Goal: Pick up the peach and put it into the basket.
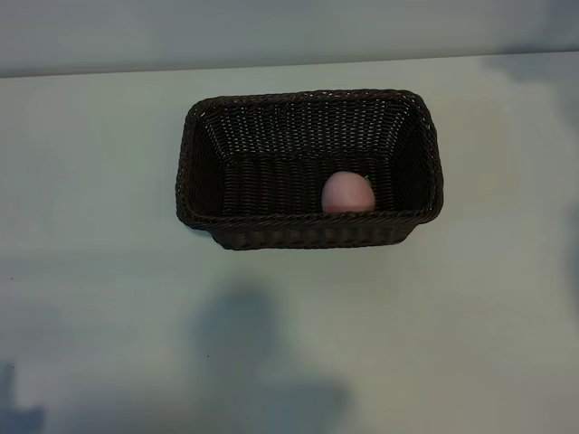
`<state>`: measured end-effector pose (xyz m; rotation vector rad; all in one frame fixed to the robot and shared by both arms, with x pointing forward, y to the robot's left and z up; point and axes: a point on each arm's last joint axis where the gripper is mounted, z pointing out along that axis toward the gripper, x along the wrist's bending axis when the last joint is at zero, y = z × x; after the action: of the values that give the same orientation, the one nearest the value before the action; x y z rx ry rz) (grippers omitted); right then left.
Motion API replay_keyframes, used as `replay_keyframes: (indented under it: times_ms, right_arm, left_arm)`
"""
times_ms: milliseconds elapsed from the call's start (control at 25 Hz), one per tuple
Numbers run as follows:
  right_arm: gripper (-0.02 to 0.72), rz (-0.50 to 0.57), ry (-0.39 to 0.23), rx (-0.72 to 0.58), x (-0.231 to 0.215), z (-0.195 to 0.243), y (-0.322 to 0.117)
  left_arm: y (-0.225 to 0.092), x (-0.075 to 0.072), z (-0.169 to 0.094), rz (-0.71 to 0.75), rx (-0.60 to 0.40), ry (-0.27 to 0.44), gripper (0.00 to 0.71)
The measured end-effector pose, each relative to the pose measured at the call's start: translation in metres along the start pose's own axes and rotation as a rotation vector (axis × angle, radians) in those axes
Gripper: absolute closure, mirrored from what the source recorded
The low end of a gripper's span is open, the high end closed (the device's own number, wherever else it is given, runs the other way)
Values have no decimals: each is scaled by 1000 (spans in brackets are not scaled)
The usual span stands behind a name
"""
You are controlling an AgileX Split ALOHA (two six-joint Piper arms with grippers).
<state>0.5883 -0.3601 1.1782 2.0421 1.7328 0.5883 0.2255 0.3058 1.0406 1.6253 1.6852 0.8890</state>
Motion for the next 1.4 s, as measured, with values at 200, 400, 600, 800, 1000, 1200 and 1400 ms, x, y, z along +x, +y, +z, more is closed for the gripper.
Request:
replay_keyframes:
  times_ms: [200,400,600,800,1000,1200,1400]
  right_arm:
    - [122,-11,42,-43,7,-43,-30]
    - [122,-26,80,-93,15,-85,-71]
    - [122,-38,108,-194,21,-131,-119]
    - [122,-48,102,-351,24,-168,-171]
    - [122,-48,92,-412,23,-168,-209]
    - [122,-60,48,-422,19,-161,-244]
    - [122,-66,38,-463,19,-160,-273]
  left_arm:
    - [0,0,0,0,0,0,118]
    - [0,0,0,0,0,0,118]
    - [0,0,0,0,0,0,118]
    - [0,0,0,0,0,0,118]
    - [0,0,0,0,-1,0,118]
    - [0,0,0,0,-1,0,118]
    - [0,0,0,0,-1,0,118]
